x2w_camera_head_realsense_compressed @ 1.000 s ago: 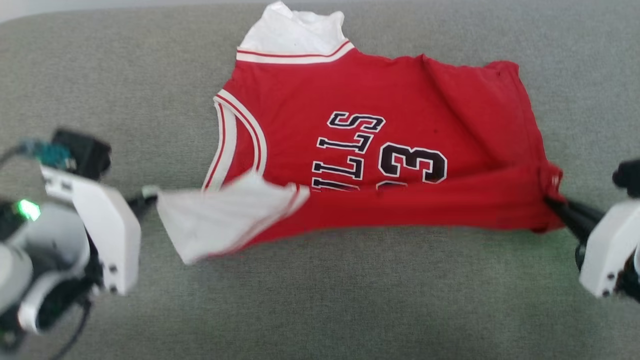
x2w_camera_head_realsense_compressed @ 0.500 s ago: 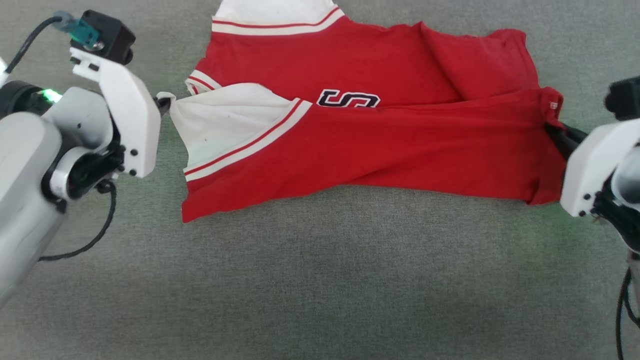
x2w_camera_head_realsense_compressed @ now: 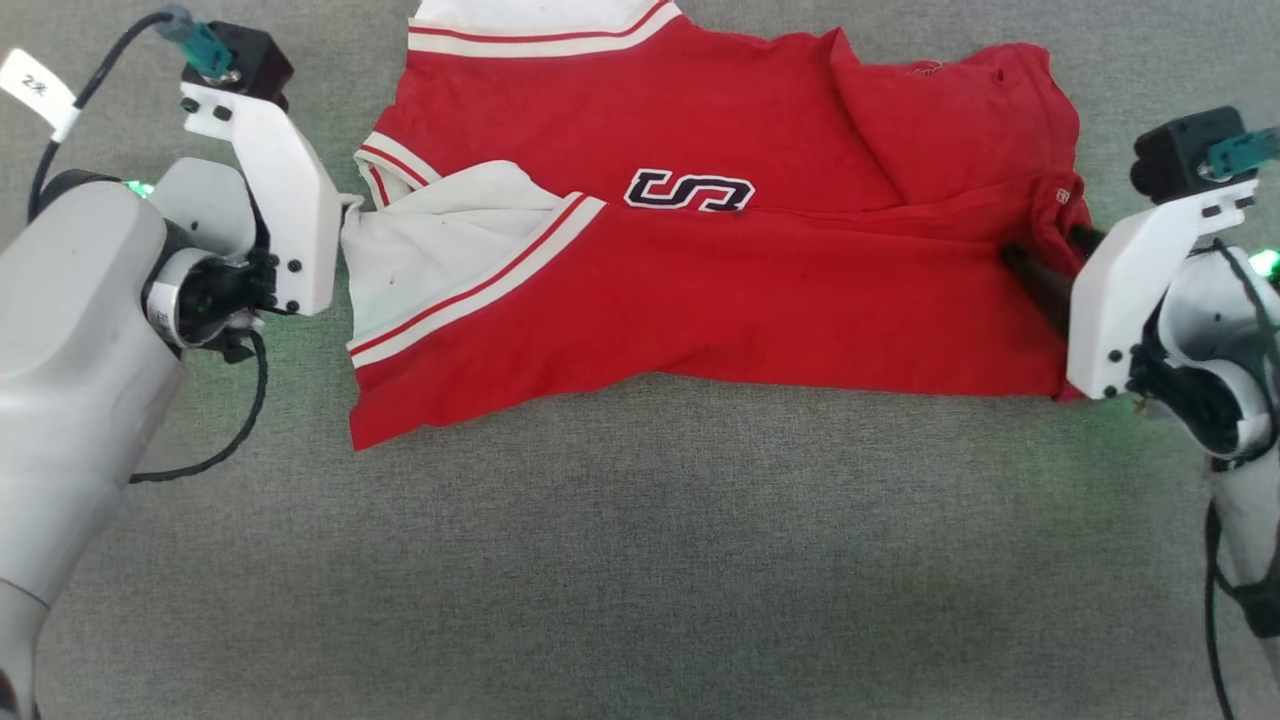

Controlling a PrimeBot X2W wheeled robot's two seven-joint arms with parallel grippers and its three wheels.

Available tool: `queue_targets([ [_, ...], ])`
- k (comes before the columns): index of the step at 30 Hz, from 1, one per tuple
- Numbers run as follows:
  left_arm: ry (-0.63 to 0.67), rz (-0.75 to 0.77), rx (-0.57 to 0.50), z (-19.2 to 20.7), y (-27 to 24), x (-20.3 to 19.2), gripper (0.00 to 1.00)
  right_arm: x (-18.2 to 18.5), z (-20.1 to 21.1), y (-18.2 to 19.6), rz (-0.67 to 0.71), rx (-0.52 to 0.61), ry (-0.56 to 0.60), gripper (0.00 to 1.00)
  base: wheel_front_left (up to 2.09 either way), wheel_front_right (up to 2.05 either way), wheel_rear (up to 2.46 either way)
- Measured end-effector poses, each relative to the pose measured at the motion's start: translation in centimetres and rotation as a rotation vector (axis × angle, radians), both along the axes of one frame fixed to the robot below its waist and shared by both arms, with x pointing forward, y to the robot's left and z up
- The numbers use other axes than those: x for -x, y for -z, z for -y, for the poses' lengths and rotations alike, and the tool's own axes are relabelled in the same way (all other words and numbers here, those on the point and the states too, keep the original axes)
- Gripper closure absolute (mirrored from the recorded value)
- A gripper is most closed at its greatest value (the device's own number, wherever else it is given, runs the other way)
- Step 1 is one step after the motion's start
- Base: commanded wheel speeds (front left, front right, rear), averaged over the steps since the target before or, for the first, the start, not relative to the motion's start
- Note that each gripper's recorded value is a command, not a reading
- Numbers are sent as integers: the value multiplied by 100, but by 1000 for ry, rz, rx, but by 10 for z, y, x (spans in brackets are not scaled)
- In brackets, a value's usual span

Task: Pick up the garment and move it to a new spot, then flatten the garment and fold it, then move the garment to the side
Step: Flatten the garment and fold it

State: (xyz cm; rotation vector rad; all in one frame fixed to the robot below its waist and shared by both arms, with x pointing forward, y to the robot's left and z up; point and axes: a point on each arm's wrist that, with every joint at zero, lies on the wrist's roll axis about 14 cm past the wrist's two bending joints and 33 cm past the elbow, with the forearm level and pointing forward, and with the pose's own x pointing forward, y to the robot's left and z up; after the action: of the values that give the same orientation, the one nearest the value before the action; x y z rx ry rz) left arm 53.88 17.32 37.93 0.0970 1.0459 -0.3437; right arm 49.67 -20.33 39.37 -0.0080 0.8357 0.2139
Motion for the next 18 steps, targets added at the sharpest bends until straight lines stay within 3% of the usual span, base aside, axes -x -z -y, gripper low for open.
queue_targets([
  [1,-8,9,0,-1,-2,-2,0,-1,0,-3,10,-5,1,0,0,0,0],
  [10,-56,109,-14,-22,-47,-10,0,-10,18,-74,281,-43,50,0,0,0,0],
  [18,-28,83,48,-4,-59,24,0,0,31,-114,516,-58,131,0,0,0,0],
])
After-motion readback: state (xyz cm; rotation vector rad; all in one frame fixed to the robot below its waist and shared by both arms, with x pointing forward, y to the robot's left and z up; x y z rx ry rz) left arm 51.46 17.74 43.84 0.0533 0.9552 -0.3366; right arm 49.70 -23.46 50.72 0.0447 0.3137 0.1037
